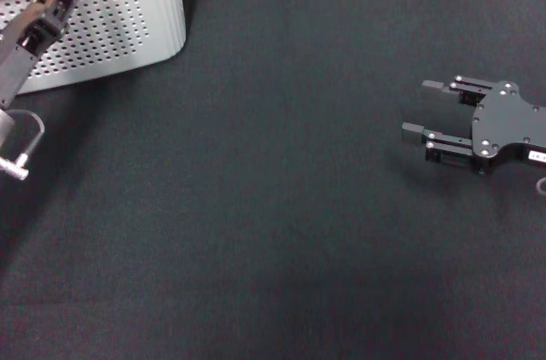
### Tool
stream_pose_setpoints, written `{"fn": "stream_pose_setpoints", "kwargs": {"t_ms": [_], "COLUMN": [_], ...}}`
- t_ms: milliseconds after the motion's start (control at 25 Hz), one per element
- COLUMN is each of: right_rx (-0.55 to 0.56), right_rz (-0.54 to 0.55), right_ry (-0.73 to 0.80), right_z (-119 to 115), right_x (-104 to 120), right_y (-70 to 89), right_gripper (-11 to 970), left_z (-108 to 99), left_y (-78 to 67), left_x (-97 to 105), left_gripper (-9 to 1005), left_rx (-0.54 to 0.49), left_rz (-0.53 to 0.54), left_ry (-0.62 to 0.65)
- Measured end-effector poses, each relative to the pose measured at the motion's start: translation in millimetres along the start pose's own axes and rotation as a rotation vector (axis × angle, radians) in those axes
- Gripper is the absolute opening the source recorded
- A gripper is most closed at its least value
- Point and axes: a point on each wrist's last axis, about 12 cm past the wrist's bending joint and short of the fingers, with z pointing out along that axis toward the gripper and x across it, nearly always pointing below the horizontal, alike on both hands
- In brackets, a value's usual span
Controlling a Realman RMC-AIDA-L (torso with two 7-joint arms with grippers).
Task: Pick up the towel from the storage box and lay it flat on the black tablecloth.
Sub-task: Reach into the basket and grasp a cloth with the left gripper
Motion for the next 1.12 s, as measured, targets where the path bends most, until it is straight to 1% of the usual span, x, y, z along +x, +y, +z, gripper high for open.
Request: {"fn": "stream_pose_setpoints", "kwargs": {"t_ms": [120, 320, 520, 760, 1120], "right_rx": [0.000, 0.001, 0.001, 0.001, 0.004], "right_rz": [0.000, 0.002, 0.001, 0.001, 0.001], "right_ry": [0.000, 0.000, 0.000, -0.001, -0.005], "right_z": [0, 1, 1, 0, 0], "right_x": [0, 0, 0, 1, 2], "right_y": [0.0, 0.2, 0.2, 0.8, 1.3], "right_gripper": [565, 561, 557, 551, 544], "left_z": [0, 6, 13, 15, 18], "left_y": [0.8, -1.0, -4.7, -7.0, -8.5], "left_x": [-1, 0, 3, 4, 4], "left_gripper": [369, 341, 338, 335, 329], "left_rx": [-0.015, -0.013, -0.004, 0.002, 0.009], "left_rz": [-0.014, -0.028, -0.056, -0.078, -0.077], "left_ry": [-0.027, -0.041, -0.052, -0.070, -0.072]}}
